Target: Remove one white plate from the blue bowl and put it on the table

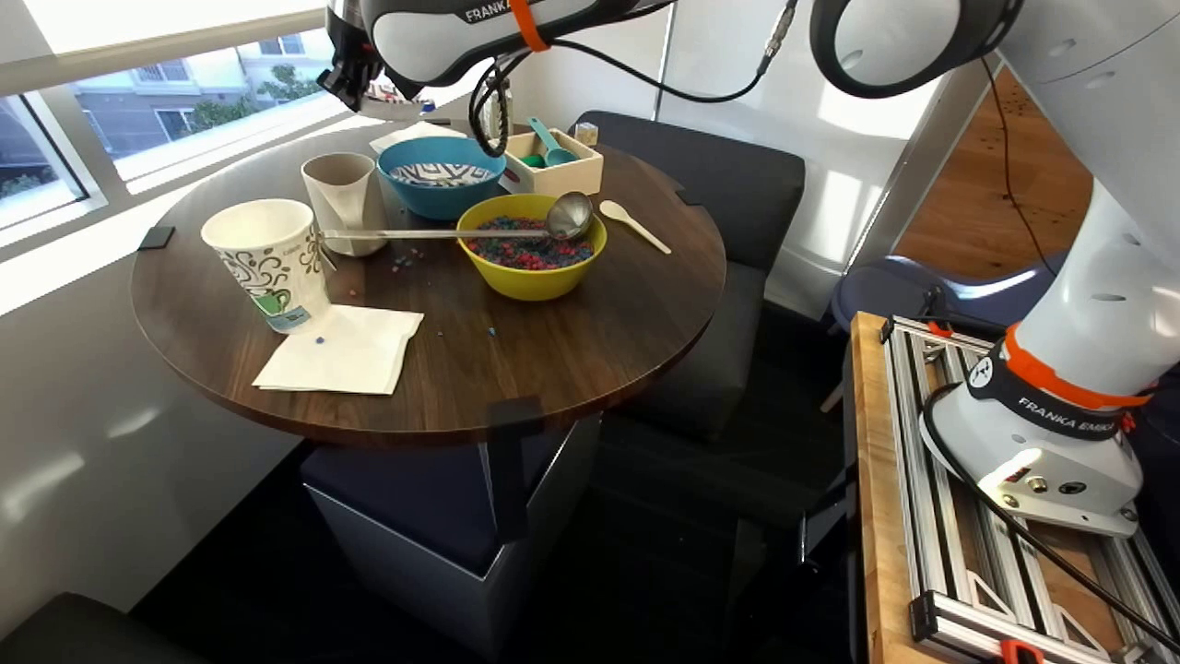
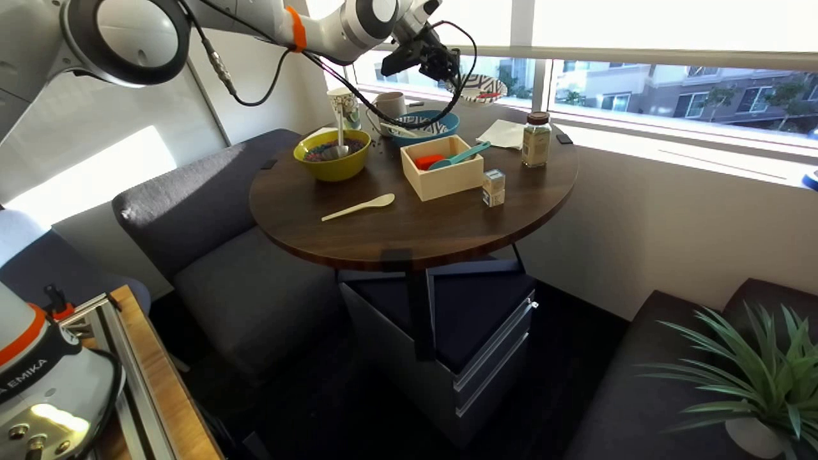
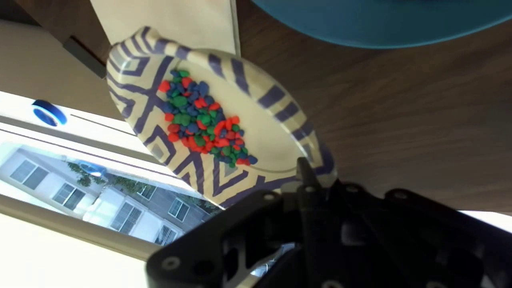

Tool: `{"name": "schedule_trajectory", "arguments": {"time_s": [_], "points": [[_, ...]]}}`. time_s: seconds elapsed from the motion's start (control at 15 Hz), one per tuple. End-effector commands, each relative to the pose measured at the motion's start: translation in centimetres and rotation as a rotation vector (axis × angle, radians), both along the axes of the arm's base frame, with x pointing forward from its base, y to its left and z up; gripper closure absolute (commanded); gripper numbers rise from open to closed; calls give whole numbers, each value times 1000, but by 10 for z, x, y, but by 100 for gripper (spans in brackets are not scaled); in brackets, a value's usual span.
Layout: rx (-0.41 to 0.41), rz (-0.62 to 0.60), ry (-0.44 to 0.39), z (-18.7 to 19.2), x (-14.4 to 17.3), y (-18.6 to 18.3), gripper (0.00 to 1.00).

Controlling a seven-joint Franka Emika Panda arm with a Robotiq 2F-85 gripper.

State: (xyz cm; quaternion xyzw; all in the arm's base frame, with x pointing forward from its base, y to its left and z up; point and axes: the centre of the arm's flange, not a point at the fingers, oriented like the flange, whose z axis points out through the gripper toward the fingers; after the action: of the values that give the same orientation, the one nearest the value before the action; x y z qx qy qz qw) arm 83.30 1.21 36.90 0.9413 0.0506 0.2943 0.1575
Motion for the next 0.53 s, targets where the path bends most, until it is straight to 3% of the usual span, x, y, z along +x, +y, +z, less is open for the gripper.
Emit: {"name": "schedule_trajectory", "arguments": {"time_s": [0.0,0.47], "points": [[39,17,-20,-18,45,-9,99],[50,25,-31,-41,53,-16,99]]}}
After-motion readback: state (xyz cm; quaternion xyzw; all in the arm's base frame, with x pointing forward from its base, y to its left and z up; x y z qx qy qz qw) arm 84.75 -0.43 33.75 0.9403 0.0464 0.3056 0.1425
